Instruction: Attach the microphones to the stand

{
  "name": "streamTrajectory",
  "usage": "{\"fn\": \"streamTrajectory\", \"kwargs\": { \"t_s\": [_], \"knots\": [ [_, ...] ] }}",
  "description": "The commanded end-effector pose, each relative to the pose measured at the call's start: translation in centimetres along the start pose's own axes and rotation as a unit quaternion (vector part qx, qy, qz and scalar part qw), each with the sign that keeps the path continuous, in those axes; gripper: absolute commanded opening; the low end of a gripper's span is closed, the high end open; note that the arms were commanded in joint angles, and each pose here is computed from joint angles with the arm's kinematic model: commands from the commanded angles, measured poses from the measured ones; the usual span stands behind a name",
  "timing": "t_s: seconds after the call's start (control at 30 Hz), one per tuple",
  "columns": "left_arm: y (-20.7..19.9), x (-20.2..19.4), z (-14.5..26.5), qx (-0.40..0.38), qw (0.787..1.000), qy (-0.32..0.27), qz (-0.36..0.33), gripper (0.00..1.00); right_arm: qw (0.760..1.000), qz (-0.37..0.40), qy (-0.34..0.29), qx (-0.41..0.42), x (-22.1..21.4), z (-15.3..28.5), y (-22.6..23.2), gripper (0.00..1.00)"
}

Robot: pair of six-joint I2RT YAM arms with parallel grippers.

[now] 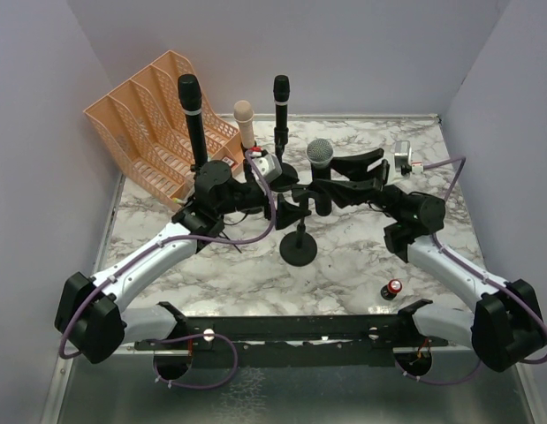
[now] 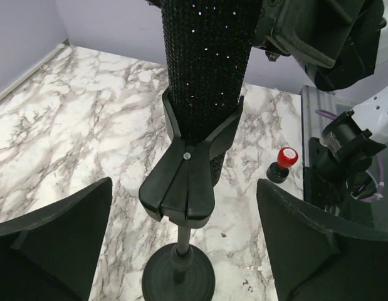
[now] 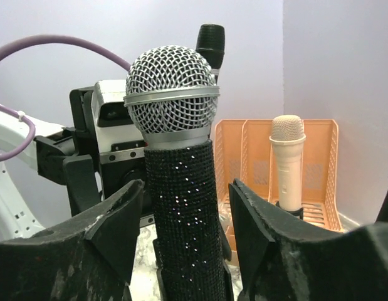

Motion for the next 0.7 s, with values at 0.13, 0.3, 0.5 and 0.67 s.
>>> {"fn": "streamTrajectory", "kwargs": {
  "t_s": [0.13,0.3,0.5,0.67],
  "knots": [
    [0.0,0.6,1.8,0.065,0.997,-0.008,-0.029,0.98,0.999,-0.01,0.028,-0.039,-0.1,0.9,0.5,0.7],
    [-0.1,0.4,2.7,0.104,0.994,0.001,-0.016,0.98,0.994,-0.006,0.033,-0.105,0.3,2.3,0.9,0.72],
    [-1.0,-0.6,4.4,0.144,0.989,0.008,0.018,0.98,0.981,-0.002,0.093,-0.172,-0.6,5.1,1.5,0.73],
    [-1.8,-1.1,5.9,0.174,0.984,0.007,0.038,0.98,0.962,-0.021,0.152,-0.224,-3.2,8.3,1.8,0.73]
  ]
}}
Point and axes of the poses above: each gripper's point midway between its finger pads, its own z axis back along the fingers, its own y axis along the line the jaws close on, x = y × z, the point moved 8 cm from there along z, back along the fingers, and after that the axes turned 7 degrees about -z, right-handed, at the moved point
